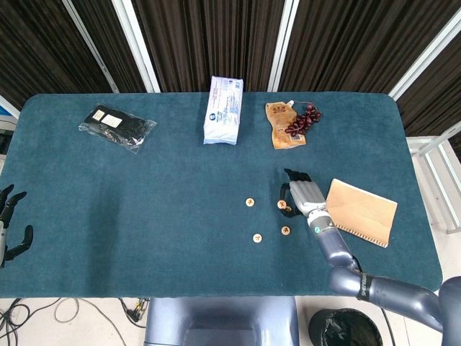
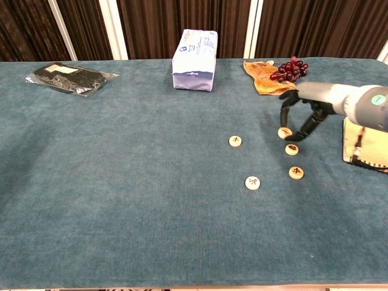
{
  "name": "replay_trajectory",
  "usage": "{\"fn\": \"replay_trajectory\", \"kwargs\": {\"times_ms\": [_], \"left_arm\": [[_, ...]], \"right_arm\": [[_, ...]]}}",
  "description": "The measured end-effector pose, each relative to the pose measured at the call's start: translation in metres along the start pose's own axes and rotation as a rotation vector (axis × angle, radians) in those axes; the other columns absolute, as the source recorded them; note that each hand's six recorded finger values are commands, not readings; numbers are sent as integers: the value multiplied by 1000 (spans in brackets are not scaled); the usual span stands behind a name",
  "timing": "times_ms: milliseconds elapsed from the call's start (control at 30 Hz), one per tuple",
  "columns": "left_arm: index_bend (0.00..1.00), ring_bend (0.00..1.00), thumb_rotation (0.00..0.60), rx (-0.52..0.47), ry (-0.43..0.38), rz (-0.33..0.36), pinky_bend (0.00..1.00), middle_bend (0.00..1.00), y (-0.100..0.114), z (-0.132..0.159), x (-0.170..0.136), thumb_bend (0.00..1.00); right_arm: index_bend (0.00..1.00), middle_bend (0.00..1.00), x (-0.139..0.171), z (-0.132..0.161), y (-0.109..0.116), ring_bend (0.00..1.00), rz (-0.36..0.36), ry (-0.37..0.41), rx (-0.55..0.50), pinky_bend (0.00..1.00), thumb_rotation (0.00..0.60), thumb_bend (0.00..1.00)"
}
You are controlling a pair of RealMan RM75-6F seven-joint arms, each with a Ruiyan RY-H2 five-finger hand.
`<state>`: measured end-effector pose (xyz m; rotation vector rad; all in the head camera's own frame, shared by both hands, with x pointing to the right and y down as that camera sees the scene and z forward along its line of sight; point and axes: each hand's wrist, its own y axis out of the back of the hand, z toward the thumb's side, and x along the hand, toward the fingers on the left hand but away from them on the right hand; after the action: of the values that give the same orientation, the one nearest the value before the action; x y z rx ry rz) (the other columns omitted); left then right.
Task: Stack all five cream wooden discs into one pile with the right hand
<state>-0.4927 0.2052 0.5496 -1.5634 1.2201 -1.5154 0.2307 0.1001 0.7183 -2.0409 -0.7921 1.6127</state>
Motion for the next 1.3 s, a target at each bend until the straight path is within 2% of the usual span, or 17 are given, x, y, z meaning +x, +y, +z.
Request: {"fn": "replay_trajectory", "kwargs": {"times_ms": [167, 467, 1300], "left_arm": [[150, 0, 600, 1, -1, 0, 0, 0, 0, 0, -1, 467], [150, 0, 600, 3, -1, -1, 0, 0, 0, 0, 0, 467], [150, 0, 600, 1, 2, 0, 0, 0, 0, 0, 0, 467]], "right_arm": [[554, 0, 15, -14, -11, 0, 17, -9, 13, 0, 600, 406], [554, 0, 12, -25, -17, 0, 4, -30, -1, 0, 600, 406], [554, 0, -6, -25, -22, 0, -7, -48, -22, 0, 600, 406]]}}
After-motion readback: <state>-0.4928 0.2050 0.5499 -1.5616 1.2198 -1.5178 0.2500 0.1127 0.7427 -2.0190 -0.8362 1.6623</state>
